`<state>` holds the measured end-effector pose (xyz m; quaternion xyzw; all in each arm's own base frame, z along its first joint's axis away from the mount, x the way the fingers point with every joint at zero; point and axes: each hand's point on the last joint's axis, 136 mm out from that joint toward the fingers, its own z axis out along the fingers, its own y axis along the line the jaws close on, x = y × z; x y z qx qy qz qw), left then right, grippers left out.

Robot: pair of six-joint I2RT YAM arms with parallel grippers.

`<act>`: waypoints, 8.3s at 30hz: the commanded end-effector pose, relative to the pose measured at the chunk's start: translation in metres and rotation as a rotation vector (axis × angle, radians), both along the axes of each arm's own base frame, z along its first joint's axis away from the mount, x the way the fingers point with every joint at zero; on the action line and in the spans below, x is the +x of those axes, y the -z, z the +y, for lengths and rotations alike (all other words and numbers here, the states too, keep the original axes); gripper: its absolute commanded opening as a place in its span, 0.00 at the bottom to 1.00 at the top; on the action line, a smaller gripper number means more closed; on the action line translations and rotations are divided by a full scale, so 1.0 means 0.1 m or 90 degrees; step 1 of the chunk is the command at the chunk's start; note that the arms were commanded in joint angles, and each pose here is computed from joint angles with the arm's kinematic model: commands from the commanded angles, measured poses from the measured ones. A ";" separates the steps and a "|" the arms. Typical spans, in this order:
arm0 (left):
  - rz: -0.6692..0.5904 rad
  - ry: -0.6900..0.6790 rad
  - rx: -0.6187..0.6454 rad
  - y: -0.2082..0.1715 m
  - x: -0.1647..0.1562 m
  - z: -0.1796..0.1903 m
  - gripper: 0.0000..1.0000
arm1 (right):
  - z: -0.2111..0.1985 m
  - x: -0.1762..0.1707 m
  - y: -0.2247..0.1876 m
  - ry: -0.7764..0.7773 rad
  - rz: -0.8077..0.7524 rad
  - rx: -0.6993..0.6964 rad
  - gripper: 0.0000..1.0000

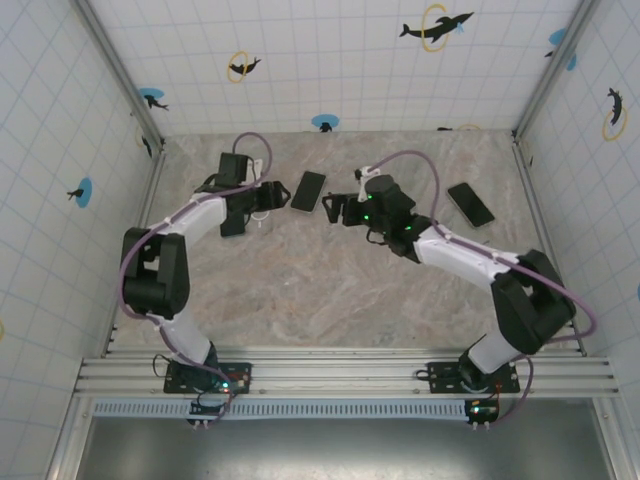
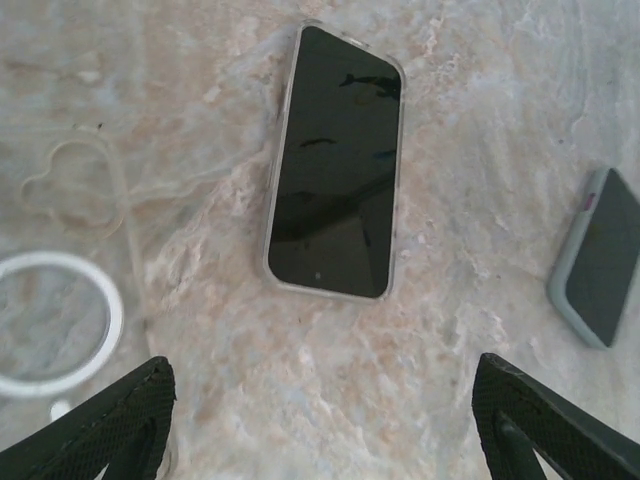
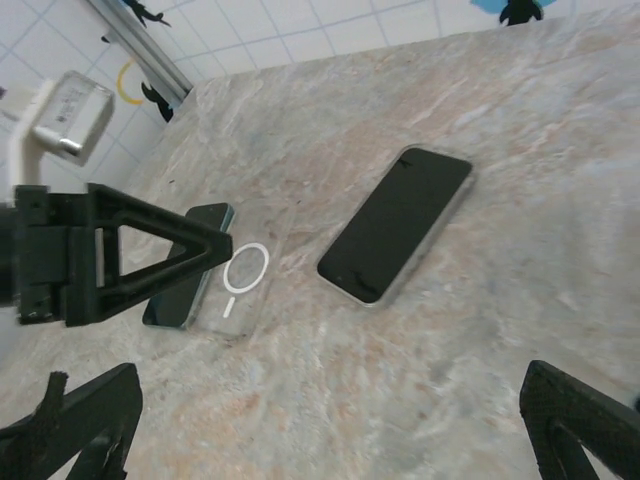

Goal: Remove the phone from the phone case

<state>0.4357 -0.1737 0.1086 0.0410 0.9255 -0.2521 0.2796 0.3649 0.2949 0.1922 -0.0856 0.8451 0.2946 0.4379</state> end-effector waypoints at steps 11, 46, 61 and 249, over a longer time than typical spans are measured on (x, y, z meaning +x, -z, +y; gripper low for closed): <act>-0.030 0.039 0.134 0.52 0.46 -0.37 0.91 | -0.86 -0.22 0.17 0.045 0.040 -0.046 0.99; 0.070 0.151 0.383 1.49 0.38 -0.57 0.86 | -1.09 -0.21 0.38 0.077 0.084 -0.034 0.99; -0.076 0.184 0.316 0.52 0.55 -0.80 0.58 | -1.08 -0.11 0.36 0.056 0.103 0.052 0.97; 0.025 -0.022 -0.946 -3.02 -0.88 -1.80 0.00 | -0.83 -0.67 0.04 0.059 -0.004 0.494 0.03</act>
